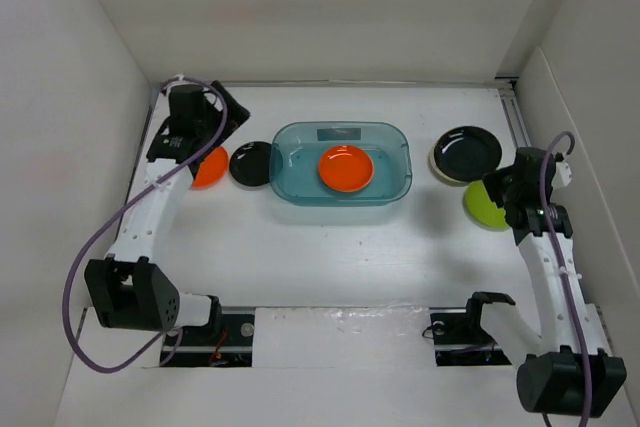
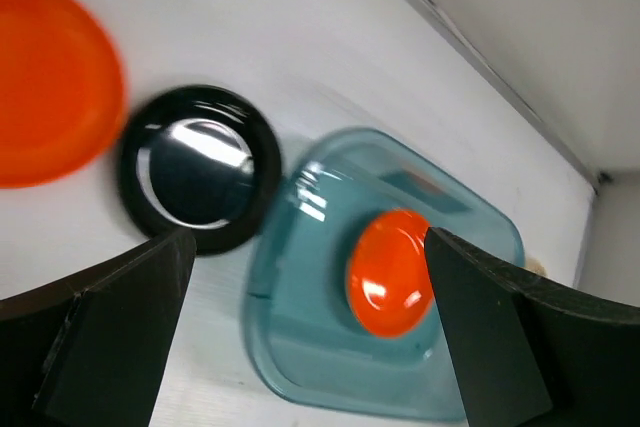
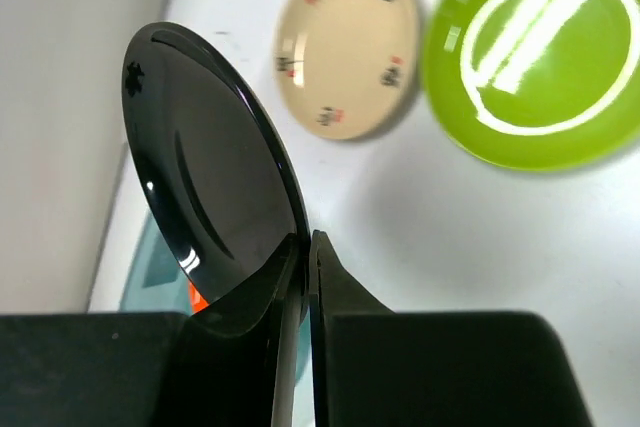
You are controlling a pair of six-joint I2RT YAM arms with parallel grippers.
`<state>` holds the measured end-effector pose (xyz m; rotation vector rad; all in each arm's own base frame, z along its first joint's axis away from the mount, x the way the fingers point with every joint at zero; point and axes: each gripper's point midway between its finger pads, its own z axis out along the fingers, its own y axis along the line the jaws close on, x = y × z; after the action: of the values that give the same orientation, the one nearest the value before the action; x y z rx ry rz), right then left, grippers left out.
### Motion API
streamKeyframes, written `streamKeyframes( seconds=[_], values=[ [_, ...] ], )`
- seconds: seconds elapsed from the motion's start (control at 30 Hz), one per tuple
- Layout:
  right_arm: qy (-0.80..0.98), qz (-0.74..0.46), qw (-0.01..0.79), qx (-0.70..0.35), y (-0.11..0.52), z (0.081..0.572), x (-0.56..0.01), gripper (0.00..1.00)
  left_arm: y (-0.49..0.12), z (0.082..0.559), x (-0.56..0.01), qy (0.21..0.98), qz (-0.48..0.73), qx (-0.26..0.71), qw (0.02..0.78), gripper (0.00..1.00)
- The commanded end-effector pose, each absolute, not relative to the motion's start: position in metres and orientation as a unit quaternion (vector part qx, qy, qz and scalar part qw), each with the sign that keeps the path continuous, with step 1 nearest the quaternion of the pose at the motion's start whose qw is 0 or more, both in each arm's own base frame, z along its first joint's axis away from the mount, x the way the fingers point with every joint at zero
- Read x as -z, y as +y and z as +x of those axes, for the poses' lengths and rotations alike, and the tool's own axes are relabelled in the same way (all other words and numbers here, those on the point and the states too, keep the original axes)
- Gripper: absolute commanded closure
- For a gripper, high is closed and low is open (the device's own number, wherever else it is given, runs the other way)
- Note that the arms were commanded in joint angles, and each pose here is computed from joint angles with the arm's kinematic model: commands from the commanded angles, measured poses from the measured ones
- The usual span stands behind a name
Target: Place the plates into the plastic bin on the countertop
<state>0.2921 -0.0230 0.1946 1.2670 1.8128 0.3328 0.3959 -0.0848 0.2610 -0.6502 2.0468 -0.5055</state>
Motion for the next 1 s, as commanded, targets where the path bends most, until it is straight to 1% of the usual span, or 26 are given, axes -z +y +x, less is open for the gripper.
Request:
streamKeyframes(
  seconds=[0.0, 0.07, 0.1, 0.13, 0.2, 0.23, 0.3, 0.33, 0.37, 0.43, 0.47, 0.5, 0.57, 0.6, 0.7, 0.77, 0.83, 0.87, 0.97],
  values=[
    [0.728, 0.451, 0.481, -0.185, -0.008, 0.313, -0.241, 1.00, -0.045, 0.404, -0.241, 0.817, -0.318, 0.192, 0.440, 0.00],
    [0.755, 0.385, 0.474, -0.238, 0.023, 0.325, -0.250, 1.00, -0.017, 0.409, -0.234, 0.805, -0.357, 0.170, 0.442, 0.00],
    [0.784, 0.296, 0.461, -0.291, 0.073, 0.347, -0.258, 1.00, 0.004, 0.414, -0.220, 0.801, -0.387, 0.144, 0.434, 0.00],
    [0.788, 0.286, 0.464, -0.286, 0.073, 0.347, -0.257, 1.00, 0.005, 0.414, -0.220, 0.801, -0.387, 0.144, 0.434, 0.00],
    [0.800, 0.244, 0.451, -0.313, 0.105, 0.355, -0.258, 1.00, 0.023, 0.417, -0.203, 0.800, -0.409, 0.124, 0.421, 0.00],
    [0.809, 0.230, 0.438, -0.316, 0.115, 0.367, -0.246, 1.00, 0.029, 0.419, -0.196, 0.799, -0.420, 0.121, 0.413, 0.00],
    [0.820, 0.201, 0.418, -0.335, 0.138, 0.376, -0.238, 1.00, 0.044, 0.423, -0.182, 0.799, -0.437, 0.113, 0.398, 0.00],
    [0.822, 0.176, 0.420, -0.343, 0.155, 0.383, -0.246, 1.00, 0.049, 0.421, -0.175, 0.800, -0.444, 0.107, 0.389, 0.00],
    [0.840, 0.165, 0.397, -0.331, 0.165, 0.392, -0.224, 1.00, 0.054, 0.421, -0.171, 0.800, -0.449, 0.103, 0.385, 0.00],
    [0.851, 0.136, 0.379, -0.337, 0.194, 0.396, -0.217, 1.00, 0.067, 0.412, -0.159, 0.798, -0.465, 0.095, 0.371, 0.00],
    [0.848, 0.130, 0.385, -0.340, 0.203, 0.404, -0.224, 1.00, 0.070, 0.410, -0.159, 0.797, -0.465, 0.092, 0.375, 0.00],
    [0.859, 0.130, 0.366, -0.333, 0.210, 0.411, -0.205, 1.00, 0.073, 0.408, -0.159, 0.794, -0.467, 0.087, 0.380, 0.00],
    [0.863, 0.126, 0.362, -0.330, 0.221, 0.423, -0.202, 1.00, 0.082, 0.406, -0.164, 0.786, -0.474, 0.074, 0.390, 0.00],
    [0.871, 0.130, 0.347, -0.322, 0.224, 0.430, -0.185, 1.00, 0.083, 0.401, -0.160, 0.789, -0.478, 0.066, 0.382, 0.00],
    [0.880, 0.138, 0.337, -0.306, 0.224, 0.440, -0.164, 1.00, 0.087, 0.400, -0.148, 0.792, -0.484, 0.050, 0.369, 0.00],
    [0.880, 0.138, 0.337, -0.305, 0.225, 0.444, -0.161, 0.95, 0.089, 0.400, -0.141, 0.794, -0.487, 0.043, 0.361, 0.00],
    [0.883, 0.140, 0.332, -0.302, 0.226, 0.445, -0.155, 0.94, 0.088, 0.396, -0.128, 0.797, -0.492, 0.040, 0.347, 0.00],
    [0.883, 0.142, 0.334, -0.299, 0.224, 0.446, -0.154, 0.92, 0.089, 0.396, -0.123, 0.798, -0.494, 0.034, 0.343, 0.00],
    [0.887, 0.141, 0.323, -0.299, 0.226, 0.445, -0.145, 0.72, 0.088, 0.392, -0.107, 0.803, -0.500, 0.029, 0.323, 0.00]
  ],
)
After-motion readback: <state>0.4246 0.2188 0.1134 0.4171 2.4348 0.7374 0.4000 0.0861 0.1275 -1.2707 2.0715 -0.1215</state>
